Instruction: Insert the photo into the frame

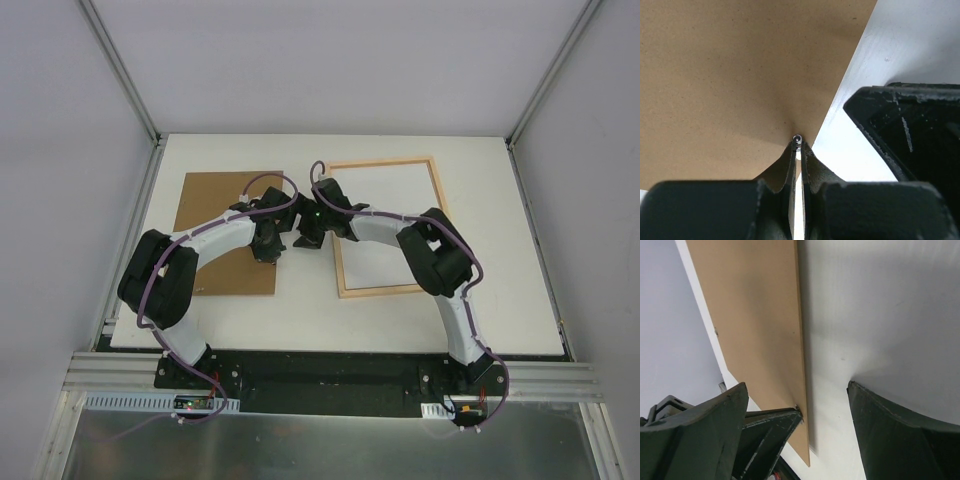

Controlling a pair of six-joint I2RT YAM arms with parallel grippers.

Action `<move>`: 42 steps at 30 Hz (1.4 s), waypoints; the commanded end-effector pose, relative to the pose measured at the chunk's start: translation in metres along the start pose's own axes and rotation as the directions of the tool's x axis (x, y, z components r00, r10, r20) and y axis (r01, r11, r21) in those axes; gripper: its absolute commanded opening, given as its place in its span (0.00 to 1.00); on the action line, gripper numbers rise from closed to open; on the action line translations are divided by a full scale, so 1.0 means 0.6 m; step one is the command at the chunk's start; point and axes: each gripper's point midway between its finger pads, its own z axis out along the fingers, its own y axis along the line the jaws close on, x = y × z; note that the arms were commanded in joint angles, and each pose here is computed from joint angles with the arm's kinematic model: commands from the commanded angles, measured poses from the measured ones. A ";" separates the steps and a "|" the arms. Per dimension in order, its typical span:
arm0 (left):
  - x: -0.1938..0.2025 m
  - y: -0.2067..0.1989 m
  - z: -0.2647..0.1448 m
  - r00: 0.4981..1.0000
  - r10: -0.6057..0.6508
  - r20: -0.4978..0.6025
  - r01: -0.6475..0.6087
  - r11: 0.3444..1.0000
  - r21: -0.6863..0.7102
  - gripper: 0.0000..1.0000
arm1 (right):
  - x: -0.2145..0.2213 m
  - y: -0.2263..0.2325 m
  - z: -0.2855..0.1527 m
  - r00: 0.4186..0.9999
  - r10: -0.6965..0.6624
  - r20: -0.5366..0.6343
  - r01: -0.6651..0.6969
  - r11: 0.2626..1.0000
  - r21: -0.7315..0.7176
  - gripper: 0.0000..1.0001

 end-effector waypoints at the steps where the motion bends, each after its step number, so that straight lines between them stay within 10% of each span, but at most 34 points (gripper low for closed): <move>1: -0.011 -0.002 -0.022 1.000 0.014 0.021 -0.015 0.999 0.033 0.00 | -0.016 0.029 0.012 1.000 0.028 0.005 -0.027 0.996 -0.085 0.83; 30: -0.012 -0.033 -0.055 1.000 0.027 0.011 -0.028 0.991 0.132 0.00 | 0.002 0.019 0.079 0.998 0.015 -0.063 -0.027 0.982 -0.188 0.77; 38: -0.009 -0.044 -0.075 1.000 0.024 0.002 -0.024 0.982 0.187 0.02 | -0.003 0.027 0.085 0.998 0.020 -0.053 -0.030 0.978 -0.207 0.44; 42: -0.015 -0.042 -0.104 0.999 0.032 0.042 -0.040 0.974 0.224 0.31 | -0.016 0.038 0.074 0.999 0.018 -0.037 -0.026 0.972 -0.233 0.10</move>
